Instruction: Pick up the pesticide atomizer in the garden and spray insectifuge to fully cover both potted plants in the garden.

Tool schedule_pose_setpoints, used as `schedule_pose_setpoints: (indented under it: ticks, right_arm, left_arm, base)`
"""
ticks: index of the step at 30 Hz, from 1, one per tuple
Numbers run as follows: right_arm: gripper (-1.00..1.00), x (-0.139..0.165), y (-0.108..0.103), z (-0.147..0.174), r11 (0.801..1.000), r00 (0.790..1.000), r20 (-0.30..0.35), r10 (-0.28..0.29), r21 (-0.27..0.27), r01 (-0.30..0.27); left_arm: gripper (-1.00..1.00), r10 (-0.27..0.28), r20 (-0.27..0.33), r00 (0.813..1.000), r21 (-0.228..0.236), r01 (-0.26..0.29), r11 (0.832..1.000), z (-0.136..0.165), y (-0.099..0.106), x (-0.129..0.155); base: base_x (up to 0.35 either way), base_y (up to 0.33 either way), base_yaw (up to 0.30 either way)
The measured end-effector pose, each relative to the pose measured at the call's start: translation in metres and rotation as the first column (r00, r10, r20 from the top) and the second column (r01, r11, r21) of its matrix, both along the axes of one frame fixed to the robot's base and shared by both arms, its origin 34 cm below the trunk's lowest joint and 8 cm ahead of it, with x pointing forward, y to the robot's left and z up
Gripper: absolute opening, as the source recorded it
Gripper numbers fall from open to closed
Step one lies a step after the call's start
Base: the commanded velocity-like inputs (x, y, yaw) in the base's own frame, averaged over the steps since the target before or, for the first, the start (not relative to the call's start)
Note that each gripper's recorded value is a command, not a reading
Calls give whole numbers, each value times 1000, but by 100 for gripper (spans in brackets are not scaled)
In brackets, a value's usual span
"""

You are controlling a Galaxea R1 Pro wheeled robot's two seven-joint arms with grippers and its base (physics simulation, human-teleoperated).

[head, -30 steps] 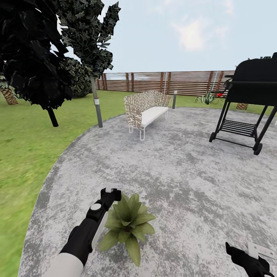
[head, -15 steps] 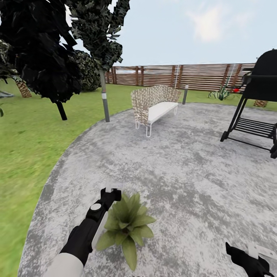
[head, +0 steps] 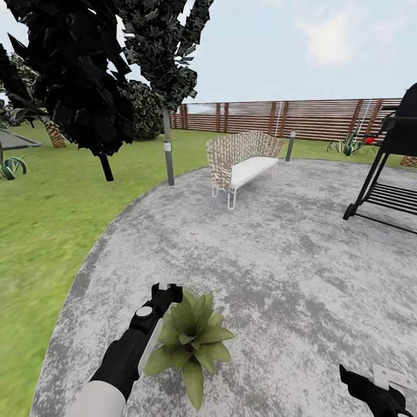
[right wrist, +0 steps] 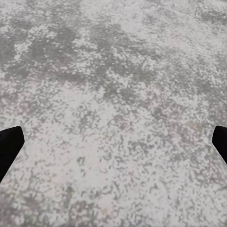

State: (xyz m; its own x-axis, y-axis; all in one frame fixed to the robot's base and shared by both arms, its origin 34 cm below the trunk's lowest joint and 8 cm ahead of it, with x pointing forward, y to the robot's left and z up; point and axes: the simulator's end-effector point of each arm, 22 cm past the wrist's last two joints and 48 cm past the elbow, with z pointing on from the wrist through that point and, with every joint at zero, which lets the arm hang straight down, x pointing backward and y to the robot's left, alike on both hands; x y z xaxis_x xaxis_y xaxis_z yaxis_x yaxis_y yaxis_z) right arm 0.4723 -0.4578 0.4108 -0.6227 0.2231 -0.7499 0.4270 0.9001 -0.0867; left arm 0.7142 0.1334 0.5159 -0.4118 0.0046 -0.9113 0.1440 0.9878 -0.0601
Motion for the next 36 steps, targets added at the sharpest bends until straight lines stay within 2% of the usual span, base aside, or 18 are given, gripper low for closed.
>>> schedule_pose_setpoints:
  ticks: [10,36]
  right_arm:
    - [100,0,0,0,1000,1000,0,0,0,0]
    - [100,14,1,57,1000,1000,-1,1,0,-1]
  left_arm:
    - [-100,0,0,1000,0,0,1000,0,0,0]
    - [-100,0,-1,1000,0,0,1000,57,0,14]
  base:
    - [0,0,0]
    - [0,0,0]
